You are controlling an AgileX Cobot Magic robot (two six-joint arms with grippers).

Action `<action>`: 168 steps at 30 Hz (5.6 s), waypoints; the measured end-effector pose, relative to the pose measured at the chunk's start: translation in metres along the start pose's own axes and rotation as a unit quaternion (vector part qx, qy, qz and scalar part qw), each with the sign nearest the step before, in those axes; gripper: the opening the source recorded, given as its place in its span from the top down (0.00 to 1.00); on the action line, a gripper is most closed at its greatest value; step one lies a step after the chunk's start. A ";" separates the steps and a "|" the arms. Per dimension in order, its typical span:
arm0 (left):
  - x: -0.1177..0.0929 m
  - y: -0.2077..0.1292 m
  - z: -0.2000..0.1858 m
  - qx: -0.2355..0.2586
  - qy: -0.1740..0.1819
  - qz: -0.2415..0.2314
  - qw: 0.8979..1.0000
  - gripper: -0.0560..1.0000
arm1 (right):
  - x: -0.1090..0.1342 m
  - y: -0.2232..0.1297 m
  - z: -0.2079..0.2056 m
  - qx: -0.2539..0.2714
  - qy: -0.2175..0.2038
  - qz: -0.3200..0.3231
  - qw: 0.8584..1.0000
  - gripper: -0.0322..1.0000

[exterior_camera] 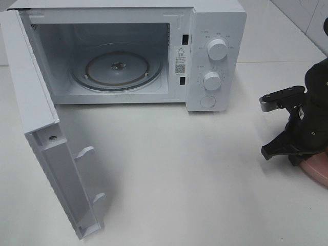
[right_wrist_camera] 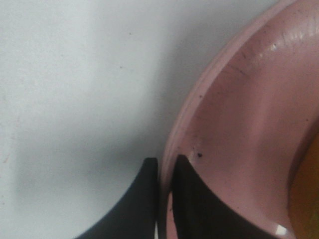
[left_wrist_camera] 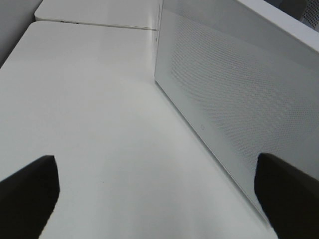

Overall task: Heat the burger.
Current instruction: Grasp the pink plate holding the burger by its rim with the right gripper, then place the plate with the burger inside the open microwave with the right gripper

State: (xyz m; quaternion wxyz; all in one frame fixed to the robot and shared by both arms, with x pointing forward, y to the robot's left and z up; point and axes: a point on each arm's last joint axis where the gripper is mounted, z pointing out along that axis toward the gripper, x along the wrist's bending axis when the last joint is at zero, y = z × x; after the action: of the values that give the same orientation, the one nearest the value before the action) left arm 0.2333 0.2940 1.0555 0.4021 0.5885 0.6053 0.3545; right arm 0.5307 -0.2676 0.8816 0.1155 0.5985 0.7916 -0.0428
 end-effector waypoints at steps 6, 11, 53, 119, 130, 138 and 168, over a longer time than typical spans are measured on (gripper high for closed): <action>0.000 0.000 0.000 0.000 0.000 0.000 1.000 0.01 | -0.004 -0.002 -0.005 0.003 -0.016 0.013 1.000 0.94; 0.000 0.000 0.000 0.000 0.000 0.000 1.000 0.01 | -0.005 -0.003 -0.021 -0.009 -0.039 0.031 0.999 0.95; 0.000 0.000 0.000 0.000 0.000 0.000 1.000 0.01 | 0.064 -0.058 -0.070 0.010 -0.126 -0.075 0.989 0.94; 0.000 0.000 0.000 0.000 0.000 0.000 1.000 0.01 | 0.138 -0.123 -0.112 -0.152 -0.127 -0.396 0.897 0.93; 0.000 0.000 0.000 0.000 0.000 0.000 1.000 0.01 | 0.143 -0.117 -0.114 -0.187 -0.131 -0.473 0.851 0.93; 0.000 0.000 0.000 0.000 0.000 0.000 1.000 0.01 | 0.148 -0.116 -0.115 -0.197 -0.124 -0.528 0.817 0.93; 0.000 0.000 0.000 0.000 0.000 0.000 1.000 0.01 | 0.149 -0.100 -0.110 -0.227 -0.099 -0.731 0.636 0.93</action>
State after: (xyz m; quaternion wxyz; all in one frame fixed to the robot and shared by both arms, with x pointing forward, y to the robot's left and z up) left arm 0.2333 0.2940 1.0555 0.4021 0.5885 0.6053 0.3545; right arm 0.3825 -0.1333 0.9461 0.2564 -0.2283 0.9392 0.0090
